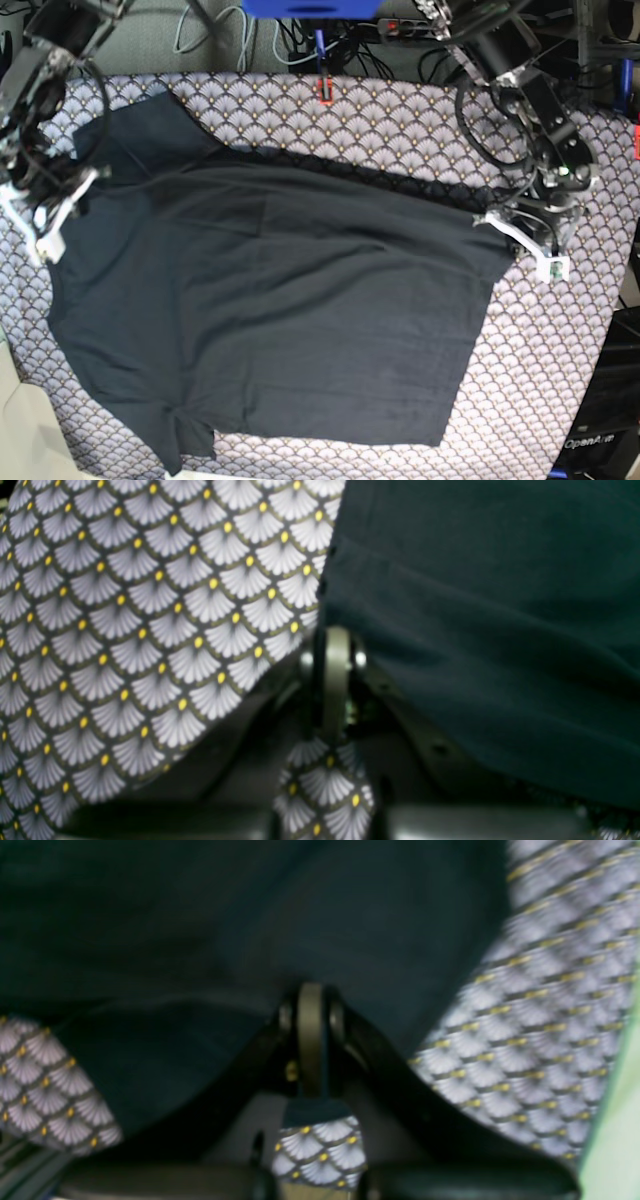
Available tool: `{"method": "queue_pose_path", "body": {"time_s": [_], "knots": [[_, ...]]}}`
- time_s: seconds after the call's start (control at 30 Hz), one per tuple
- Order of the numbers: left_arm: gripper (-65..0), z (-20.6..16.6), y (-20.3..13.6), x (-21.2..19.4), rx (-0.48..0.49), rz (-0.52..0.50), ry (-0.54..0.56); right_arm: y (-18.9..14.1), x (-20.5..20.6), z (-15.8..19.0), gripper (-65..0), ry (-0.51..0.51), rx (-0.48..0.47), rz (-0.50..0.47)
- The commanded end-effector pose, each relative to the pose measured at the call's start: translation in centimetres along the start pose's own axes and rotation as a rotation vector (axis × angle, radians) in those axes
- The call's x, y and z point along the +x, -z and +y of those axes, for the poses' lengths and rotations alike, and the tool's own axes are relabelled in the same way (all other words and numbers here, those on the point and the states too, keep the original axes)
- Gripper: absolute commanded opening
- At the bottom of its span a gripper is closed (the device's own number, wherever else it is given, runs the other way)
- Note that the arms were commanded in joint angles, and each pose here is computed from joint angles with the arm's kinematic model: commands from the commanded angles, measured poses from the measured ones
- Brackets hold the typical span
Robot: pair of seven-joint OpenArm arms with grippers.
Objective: Fold the T-shirt properly
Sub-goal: 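Lift the shoulder edges and pull them toward the hem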
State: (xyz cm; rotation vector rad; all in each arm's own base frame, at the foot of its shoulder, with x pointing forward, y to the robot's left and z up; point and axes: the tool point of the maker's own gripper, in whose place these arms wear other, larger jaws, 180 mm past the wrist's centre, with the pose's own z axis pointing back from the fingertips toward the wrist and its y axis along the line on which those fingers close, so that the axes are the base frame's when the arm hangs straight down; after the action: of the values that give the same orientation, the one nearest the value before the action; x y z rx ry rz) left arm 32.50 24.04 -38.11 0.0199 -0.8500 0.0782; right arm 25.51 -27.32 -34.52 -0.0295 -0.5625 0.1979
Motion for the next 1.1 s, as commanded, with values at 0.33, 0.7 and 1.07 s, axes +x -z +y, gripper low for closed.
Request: {"method": "queue_pose_path", "body": {"time_s": [0.33,0.7,1.07], "knots": [[-65.0,0.4,-0.5,-0.5,0.004,-0.003,0.013,-0.2,-2.2,0.0,-61.3,0.031,-0.001,0.03],[-65.0,0.5,-0.7,-1.4,0.005,0.015,0.016,-0.3,-2.9,-0.1,-38.7,0.086,-0.004,0.03],[-65.0,0.6,-0.9,-2.2,0.007,0.03,0.02,-0.7,-3.8,-0.8,-36.9,0.133,-0.022,0.037]]}}
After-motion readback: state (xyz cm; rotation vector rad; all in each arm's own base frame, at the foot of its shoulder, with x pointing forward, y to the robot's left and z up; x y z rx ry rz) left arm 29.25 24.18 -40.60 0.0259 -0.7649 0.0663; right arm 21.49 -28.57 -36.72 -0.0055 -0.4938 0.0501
